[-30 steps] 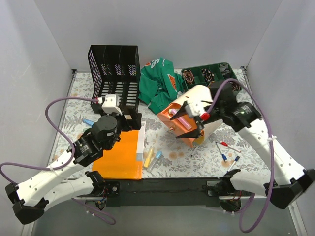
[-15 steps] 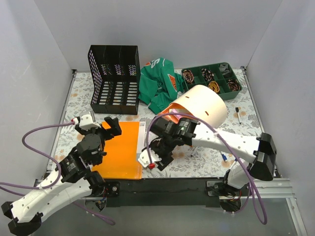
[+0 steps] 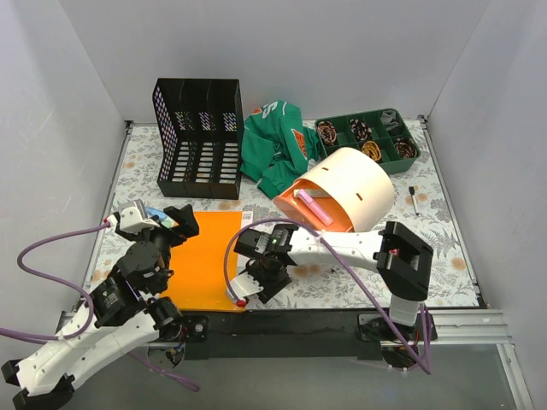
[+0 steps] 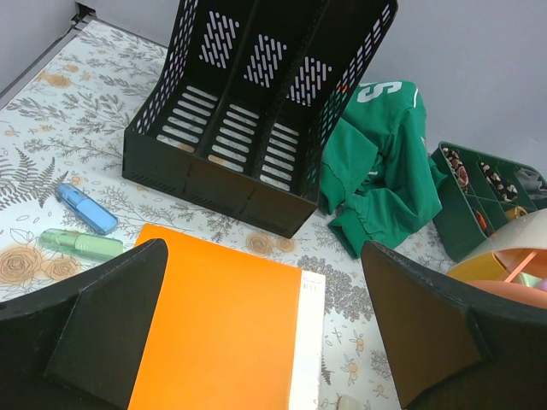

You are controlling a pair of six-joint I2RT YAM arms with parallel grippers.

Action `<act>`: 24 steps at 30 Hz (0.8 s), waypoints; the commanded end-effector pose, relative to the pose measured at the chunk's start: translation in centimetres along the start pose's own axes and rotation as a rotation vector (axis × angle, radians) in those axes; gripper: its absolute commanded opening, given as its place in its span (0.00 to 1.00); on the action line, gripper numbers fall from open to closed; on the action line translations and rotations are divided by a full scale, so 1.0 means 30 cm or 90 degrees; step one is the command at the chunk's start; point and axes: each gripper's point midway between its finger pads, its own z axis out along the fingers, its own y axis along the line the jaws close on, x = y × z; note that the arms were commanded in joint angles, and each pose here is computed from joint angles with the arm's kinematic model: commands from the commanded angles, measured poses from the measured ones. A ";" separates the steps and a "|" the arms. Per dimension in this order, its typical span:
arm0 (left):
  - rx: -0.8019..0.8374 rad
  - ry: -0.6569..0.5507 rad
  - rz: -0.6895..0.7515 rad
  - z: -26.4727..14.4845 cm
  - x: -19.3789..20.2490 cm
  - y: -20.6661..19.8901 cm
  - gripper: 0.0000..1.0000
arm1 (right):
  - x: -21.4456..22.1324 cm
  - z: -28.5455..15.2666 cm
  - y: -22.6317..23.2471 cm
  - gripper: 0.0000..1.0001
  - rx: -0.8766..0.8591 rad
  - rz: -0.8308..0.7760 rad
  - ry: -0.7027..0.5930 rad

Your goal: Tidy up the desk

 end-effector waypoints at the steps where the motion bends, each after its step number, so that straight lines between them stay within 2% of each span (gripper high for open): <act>1: -0.009 -0.006 0.001 0.002 -0.006 0.009 0.98 | 0.008 0.049 -0.041 0.59 0.014 0.001 0.036; 12: -0.003 -0.009 0.002 0.000 -0.012 0.006 0.98 | 0.049 0.149 -0.015 0.52 -0.027 0.004 0.086; 15: -0.003 -0.011 -0.001 -0.002 -0.016 0.009 0.98 | 0.065 0.162 0.002 0.47 -0.038 0.006 0.093; 18: -0.003 -0.012 -0.001 -0.003 -0.015 0.010 0.98 | 0.075 0.163 0.018 0.36 -0.044 0.004 0.096; 19: -0.003 -0.012 -0.001 -0.003 -0.015 0.010 0.98 | 0.081 0.163 0.029 0.29 -0.047 0.006 0.097; 22: -0.002 -0.013 -0.003 -0.003 -0.018 0.010 0.98 | 0.065 0.133 0.039 0.17 -0.044 0.000 0.081; 24: -0.002 -0.013 -0.002 -0.003 -0.016 0.010 0.98 | 0.035 0.086 0.030 0.13 -0.028 -0.003 0.062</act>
